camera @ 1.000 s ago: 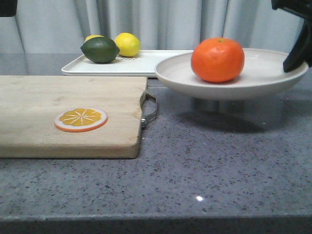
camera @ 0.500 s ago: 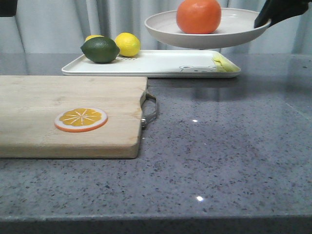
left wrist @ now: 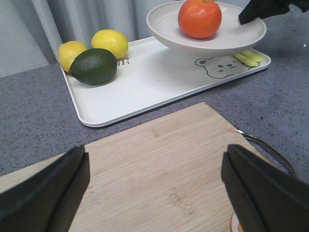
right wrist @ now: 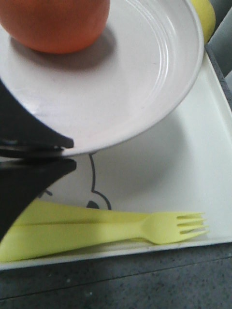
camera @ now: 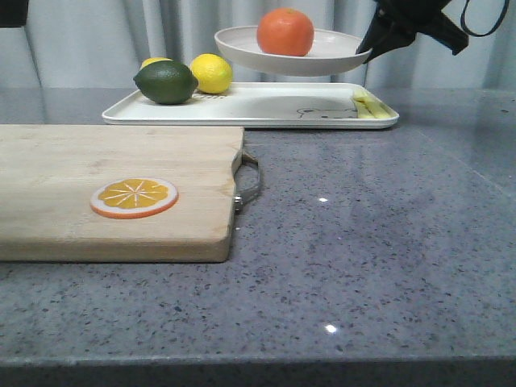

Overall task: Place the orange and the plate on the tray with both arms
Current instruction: 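Lift the plate with the orange using the right gripper toward the tray, then lower the plate onto the tray with the right gripper and release it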

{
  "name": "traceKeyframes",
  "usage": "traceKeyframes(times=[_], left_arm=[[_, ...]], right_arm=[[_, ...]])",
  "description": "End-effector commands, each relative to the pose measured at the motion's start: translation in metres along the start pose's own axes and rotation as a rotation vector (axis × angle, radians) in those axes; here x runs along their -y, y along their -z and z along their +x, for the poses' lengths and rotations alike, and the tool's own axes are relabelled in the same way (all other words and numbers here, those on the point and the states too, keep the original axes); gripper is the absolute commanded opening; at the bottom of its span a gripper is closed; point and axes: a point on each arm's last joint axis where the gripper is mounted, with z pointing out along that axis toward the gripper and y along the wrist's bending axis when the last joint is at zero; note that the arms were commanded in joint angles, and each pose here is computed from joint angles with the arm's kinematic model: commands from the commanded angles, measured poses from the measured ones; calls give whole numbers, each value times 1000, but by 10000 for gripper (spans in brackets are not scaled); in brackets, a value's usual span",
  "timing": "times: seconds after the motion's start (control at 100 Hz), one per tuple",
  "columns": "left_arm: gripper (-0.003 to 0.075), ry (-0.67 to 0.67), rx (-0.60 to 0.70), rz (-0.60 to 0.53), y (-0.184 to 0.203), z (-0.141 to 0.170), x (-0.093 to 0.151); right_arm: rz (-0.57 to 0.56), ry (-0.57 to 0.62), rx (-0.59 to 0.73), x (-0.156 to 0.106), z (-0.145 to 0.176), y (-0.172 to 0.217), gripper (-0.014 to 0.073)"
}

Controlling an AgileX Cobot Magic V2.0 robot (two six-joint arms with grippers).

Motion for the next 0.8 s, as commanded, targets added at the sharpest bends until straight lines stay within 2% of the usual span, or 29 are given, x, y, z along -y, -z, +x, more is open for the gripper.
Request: traceKeyframes(times=[0.0,0.31,0.79], left_arm=[[547,0,61,-40,2,-12,-4],[547,0,61,-40,2,-12,-4],[547,0,61,-40,2,-12,-4]], right_arm=[[-78,-3,124,-21,-25,23,-64],[-83,-7,107,-19,-24,-7,-64],[-59,-23,82,-6,-16,-31,-64]])
